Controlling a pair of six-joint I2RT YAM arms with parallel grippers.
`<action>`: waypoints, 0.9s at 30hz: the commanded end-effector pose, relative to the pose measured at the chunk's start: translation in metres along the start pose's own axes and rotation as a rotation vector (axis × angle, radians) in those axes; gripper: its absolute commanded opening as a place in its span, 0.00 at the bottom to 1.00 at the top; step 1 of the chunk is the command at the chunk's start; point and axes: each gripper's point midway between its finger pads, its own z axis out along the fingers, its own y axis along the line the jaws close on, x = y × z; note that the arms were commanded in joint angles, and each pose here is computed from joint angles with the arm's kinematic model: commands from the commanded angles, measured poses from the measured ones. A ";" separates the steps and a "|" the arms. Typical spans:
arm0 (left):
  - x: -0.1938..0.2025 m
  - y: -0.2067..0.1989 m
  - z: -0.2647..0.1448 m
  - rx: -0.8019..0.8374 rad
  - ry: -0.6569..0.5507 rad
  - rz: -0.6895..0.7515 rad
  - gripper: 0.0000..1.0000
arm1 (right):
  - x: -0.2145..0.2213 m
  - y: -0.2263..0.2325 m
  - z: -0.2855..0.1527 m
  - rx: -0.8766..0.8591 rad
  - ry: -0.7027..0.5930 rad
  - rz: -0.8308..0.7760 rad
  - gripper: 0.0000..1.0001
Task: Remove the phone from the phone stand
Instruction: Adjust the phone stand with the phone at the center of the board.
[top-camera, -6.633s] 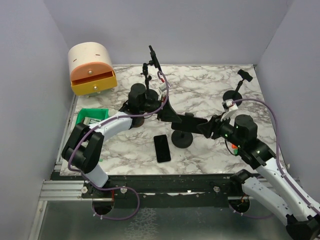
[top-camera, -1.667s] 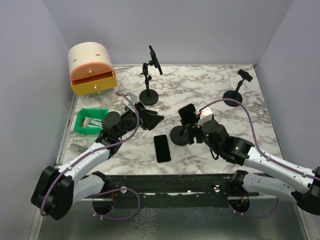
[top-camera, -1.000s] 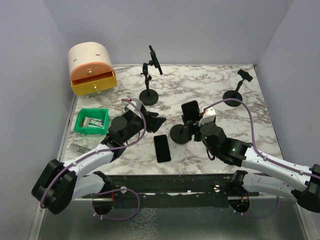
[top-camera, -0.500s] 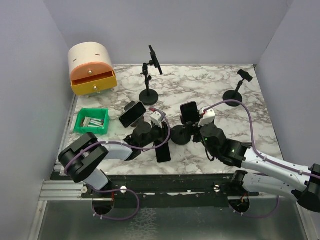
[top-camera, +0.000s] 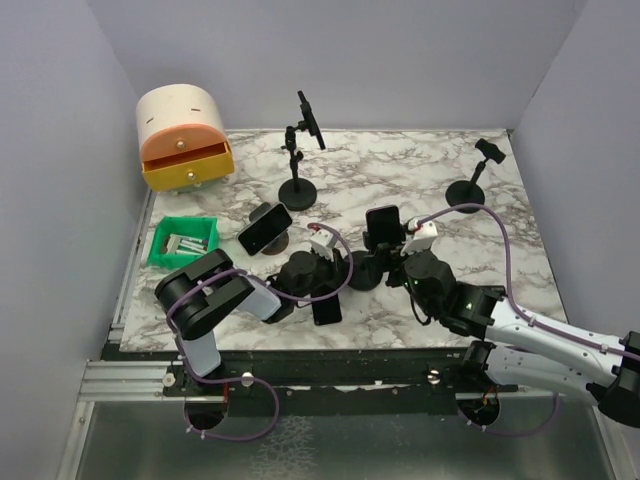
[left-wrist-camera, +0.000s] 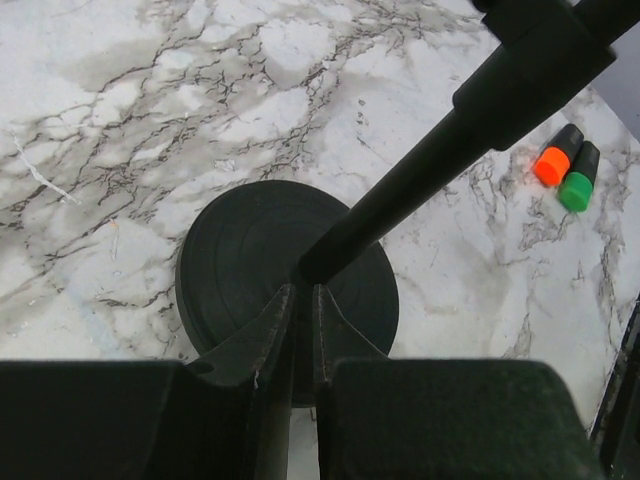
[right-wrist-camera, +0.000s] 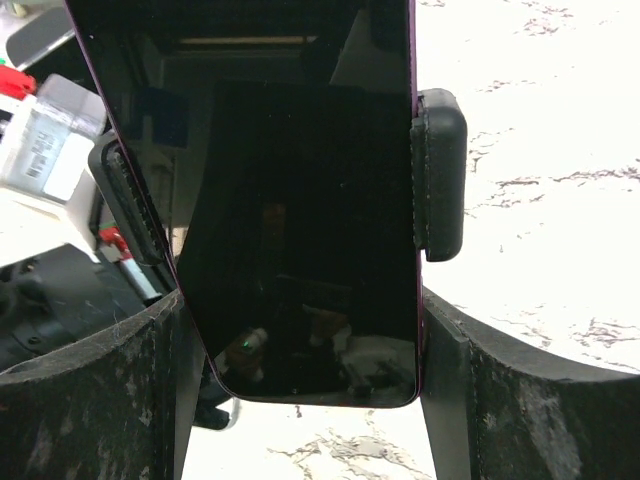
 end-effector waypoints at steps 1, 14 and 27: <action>-0.005 -0.007 0.010 0.010 -0.062 -0.031 0.11 | 0.008 -0.008 0.001 0.043 -0.009 0.082 0.43; 0.027 -0.002 0.013 -0.018 -0.008 -0.028 0.07 | 0.017 -0.002 0.004 0.024 0.015 0.137 0.43; 0.039 0.006 0.006 -0.041 0.000 -0.019 0.04 | 0.000 -0.003 -0.015 0.009 0.016 0.169 0.75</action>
